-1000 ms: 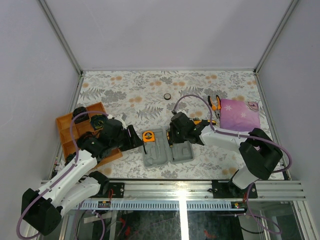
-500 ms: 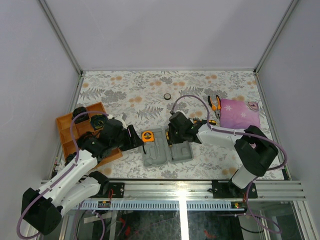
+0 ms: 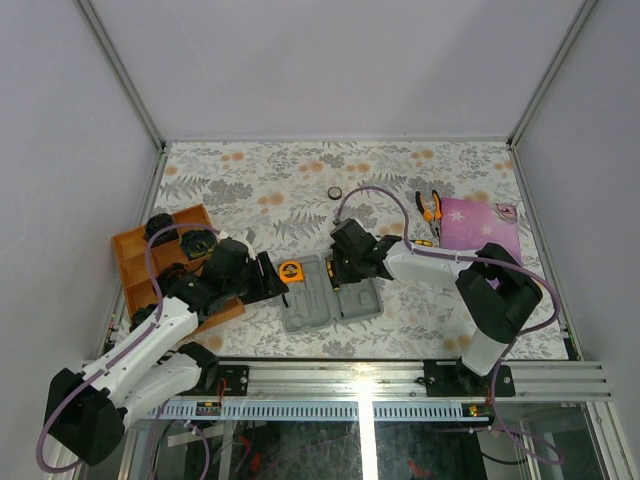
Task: Sort the tools into containers
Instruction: Place the screwdriver in the storage box.
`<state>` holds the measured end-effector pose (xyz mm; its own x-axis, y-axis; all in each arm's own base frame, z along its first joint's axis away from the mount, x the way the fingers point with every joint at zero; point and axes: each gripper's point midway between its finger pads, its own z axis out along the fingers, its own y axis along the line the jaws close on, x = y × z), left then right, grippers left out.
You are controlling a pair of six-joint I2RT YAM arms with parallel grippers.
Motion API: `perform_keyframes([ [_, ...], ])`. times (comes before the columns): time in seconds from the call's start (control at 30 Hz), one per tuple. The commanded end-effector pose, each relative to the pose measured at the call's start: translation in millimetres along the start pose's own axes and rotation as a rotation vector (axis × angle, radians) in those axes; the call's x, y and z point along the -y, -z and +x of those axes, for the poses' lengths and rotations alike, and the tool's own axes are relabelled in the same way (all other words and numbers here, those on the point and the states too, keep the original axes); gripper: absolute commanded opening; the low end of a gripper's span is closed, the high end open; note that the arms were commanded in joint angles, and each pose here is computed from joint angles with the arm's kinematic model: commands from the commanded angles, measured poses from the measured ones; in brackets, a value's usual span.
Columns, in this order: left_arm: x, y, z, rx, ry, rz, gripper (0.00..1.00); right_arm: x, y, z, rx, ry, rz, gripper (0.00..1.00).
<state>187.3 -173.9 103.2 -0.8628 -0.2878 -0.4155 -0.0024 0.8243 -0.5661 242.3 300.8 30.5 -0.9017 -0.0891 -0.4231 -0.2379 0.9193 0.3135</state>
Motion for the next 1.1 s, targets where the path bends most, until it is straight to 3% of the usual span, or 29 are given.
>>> perform_keyframes([
  [0.0,1,-9,-5,0.028,0.001,0.012,0.52,48,-11,37,-0.132,0.042,0.193,0.16],
  [0.37,-14,-23,-12,0.066,0.021,-0.067,0.53,75,-20,52,-0.233,0.102,0.334,0.10],
  [0.6,-25,-42,-11,0.047,0.010,-0.108,0.53,91,-27,70,-0.310,0.122,0.394,0.01],
  [0.8,-33,-57,-14,0.050,0.002,-0.142,0.52,96,-27,76,-0.324,0.126,0.407,0.00],
  [1.07,-46,-72,-4,0.006,-0.022,-0.177,0.37,97,-31,80,-0.355,0.137,0.406,0.00],
])
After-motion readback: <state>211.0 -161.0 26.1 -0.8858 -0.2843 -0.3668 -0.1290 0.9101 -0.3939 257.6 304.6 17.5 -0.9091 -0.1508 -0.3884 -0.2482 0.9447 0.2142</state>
